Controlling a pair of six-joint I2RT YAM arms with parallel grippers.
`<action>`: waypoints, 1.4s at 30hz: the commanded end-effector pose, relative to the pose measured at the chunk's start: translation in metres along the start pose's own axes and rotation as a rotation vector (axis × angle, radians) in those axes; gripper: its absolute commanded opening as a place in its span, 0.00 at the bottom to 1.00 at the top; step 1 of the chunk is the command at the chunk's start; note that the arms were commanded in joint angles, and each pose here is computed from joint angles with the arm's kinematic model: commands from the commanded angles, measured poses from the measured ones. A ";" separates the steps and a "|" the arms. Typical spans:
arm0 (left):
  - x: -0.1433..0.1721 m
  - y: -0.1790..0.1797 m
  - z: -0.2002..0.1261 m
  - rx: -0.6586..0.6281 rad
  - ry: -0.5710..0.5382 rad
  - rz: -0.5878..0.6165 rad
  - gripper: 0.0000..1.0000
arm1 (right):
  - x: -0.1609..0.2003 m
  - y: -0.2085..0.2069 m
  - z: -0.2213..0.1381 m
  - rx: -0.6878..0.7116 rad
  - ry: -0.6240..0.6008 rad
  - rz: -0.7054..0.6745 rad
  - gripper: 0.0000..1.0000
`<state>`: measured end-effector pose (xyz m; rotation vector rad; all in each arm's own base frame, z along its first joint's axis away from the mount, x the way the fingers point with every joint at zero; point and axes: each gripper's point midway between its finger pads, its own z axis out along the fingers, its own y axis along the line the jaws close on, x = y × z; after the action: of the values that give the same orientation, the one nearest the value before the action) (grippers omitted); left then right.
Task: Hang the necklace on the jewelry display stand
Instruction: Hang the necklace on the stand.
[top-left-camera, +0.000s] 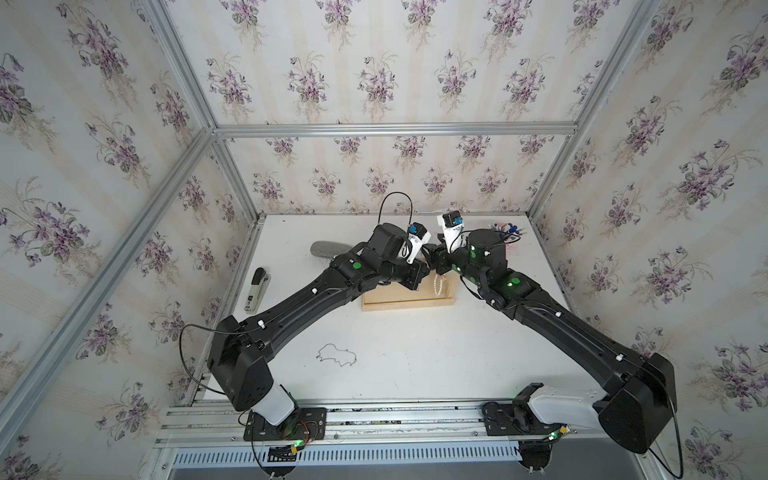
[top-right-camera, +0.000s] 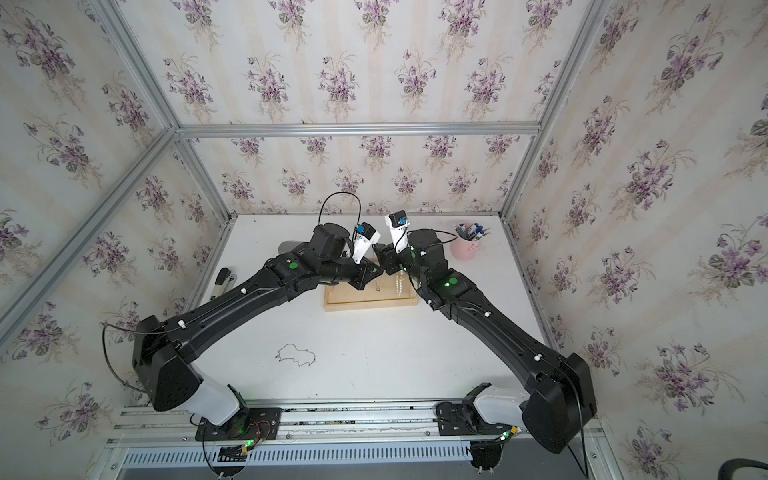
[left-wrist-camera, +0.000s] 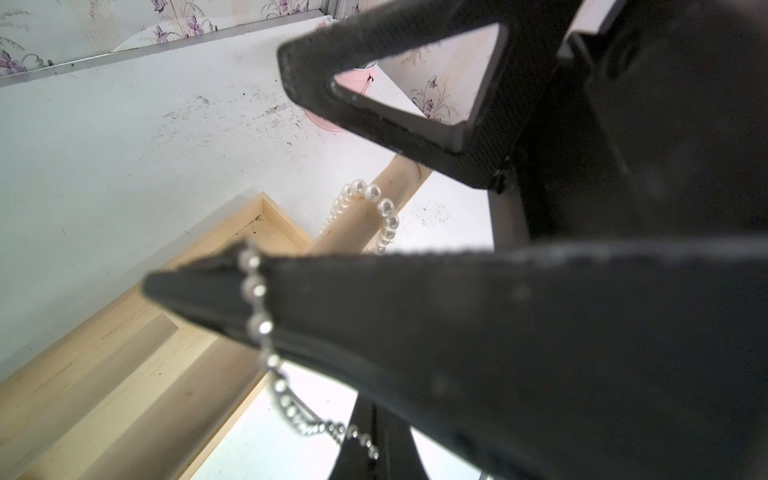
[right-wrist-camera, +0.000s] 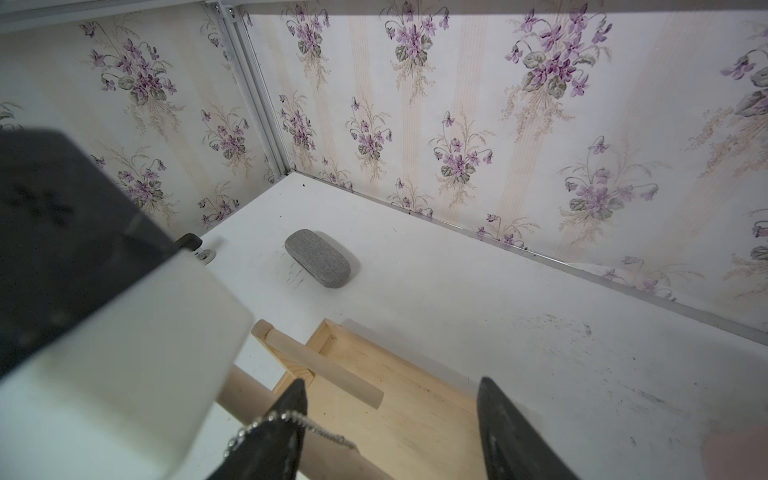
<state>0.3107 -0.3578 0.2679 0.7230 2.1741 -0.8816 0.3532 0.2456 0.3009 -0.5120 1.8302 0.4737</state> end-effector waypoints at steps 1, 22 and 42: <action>-0.017 -0.004 -0.005 0.008 -0.048 0.006 0.01 | -0.001 -0.003 -0.003 0.018 -0.001 -0.012 0.66; -0.041 0.016 -0.002 -0.012 -0.017 -0.086 0.00 | 0.023 -0.005 -0.043 0.035 0.144 0.005 0.70; -0.036 0.027 0.006 -0.004 0.005 -0.169 0.00 | 0.007 -0.013 -0.075 0.089 0.078 0.032 0.74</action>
<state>0.3568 -0.3510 0.2814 0.5453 2.2606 -0.9255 0.2999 0.1960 0.3129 -0.4703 1.9327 0.4084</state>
